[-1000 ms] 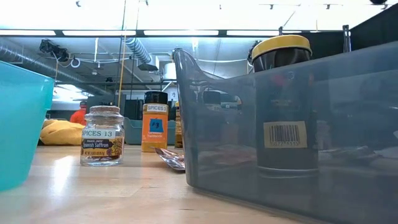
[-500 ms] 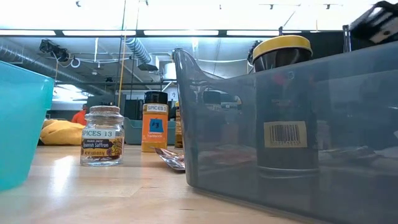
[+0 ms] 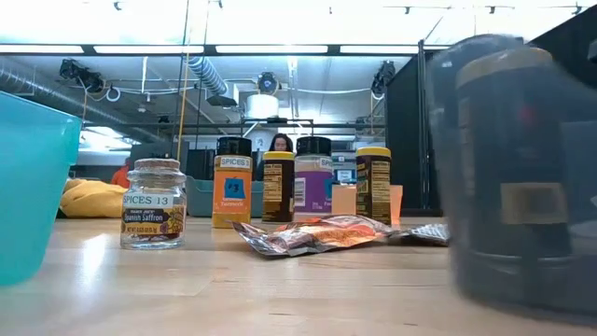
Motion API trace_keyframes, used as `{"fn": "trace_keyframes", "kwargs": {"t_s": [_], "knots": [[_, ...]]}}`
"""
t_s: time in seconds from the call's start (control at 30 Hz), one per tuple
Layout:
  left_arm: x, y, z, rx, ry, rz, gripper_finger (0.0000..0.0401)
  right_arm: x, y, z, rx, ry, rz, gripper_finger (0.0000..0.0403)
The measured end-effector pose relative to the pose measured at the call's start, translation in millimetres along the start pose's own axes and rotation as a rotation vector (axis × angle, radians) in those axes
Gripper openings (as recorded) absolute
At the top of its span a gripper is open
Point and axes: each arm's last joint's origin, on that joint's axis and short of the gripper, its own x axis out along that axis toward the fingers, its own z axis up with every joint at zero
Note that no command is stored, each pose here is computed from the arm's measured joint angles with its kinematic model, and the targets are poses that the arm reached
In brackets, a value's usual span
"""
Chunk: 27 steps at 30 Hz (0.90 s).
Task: Sort spices by type
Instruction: Adjust the black bin
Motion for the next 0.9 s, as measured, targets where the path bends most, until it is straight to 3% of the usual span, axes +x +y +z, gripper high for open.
{"fn": "trace_keyframes", "kwargs": {"t_s": [0.27,0.4,0.53,0.67,0.9], "knots": [[0.0,0.0,0.0,0.002,0.0,0.001,0.0321,-17.7,-6.0,1.1,-0.108,0.05,-0.126,0.0003],[0.0,0.0,0.0,0.002,0.0,0.001,0.0321,-45.7,-0.6,15.1,-0.176,-0.063,-0.128,0.0003],[0.0,0.0,-0.1,0.003,0.001,0.001,0.0321,-67.8,-6.5,31.3,-0.081,-0.237,-0.21,0.0002],[0.0,0.0,-0.4,0.005,0.003,0.001,0.0321,-59.8,-27.6,51.8,0.039,-0.258,-0.285,0.0002],[0.0,0.0,-0.4,0.004,0.004,0.002,0.0321,-31.2,-54.4,88.1,-0.037,-0.213,-0.311,0.0]]}}
